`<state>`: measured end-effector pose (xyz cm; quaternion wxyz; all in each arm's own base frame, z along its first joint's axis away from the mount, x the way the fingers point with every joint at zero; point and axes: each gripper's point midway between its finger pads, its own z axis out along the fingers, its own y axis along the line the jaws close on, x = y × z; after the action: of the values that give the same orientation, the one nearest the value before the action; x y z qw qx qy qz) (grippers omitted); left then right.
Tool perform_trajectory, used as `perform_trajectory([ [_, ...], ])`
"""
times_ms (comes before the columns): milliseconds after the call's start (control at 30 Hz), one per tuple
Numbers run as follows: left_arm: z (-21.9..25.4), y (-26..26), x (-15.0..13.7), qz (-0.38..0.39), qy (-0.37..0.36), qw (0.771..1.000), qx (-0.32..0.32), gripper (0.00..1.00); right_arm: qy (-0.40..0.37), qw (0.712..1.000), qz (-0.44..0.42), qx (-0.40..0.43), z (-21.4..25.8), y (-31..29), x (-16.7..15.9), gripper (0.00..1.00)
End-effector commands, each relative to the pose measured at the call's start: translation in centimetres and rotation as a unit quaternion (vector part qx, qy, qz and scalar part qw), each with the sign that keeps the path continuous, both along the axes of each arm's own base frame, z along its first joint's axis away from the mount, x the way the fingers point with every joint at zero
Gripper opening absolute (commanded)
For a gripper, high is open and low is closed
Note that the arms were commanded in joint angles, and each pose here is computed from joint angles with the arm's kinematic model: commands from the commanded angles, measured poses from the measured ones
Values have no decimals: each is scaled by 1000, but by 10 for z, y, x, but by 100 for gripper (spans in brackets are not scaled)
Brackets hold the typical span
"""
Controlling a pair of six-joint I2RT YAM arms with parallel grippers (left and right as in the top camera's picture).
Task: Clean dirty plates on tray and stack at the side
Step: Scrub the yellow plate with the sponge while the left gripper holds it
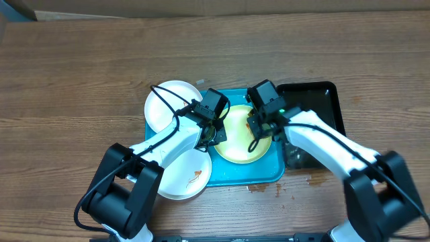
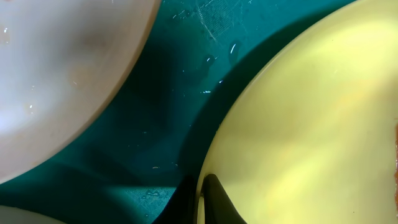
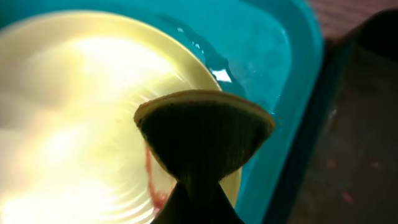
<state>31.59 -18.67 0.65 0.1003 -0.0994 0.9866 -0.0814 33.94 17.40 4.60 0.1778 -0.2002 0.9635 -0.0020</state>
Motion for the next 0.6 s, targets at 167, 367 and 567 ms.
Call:
perform_trajectory([
  [167, -9, 11, -1, 9, 5, 1000, 21, 6, 54, 998, 16, 14, -44, 13, -6, 4],
  [367, -9, 11, 0, 9, 5, 1000, 21, 4, 126, 991, 24, 25, -64, 15, -32, 4],
  [567, -9, 11, 0, 9, 4, 1000, 21, 4, 167, 983, 43, 63, -63, 27, -50, 4],
])
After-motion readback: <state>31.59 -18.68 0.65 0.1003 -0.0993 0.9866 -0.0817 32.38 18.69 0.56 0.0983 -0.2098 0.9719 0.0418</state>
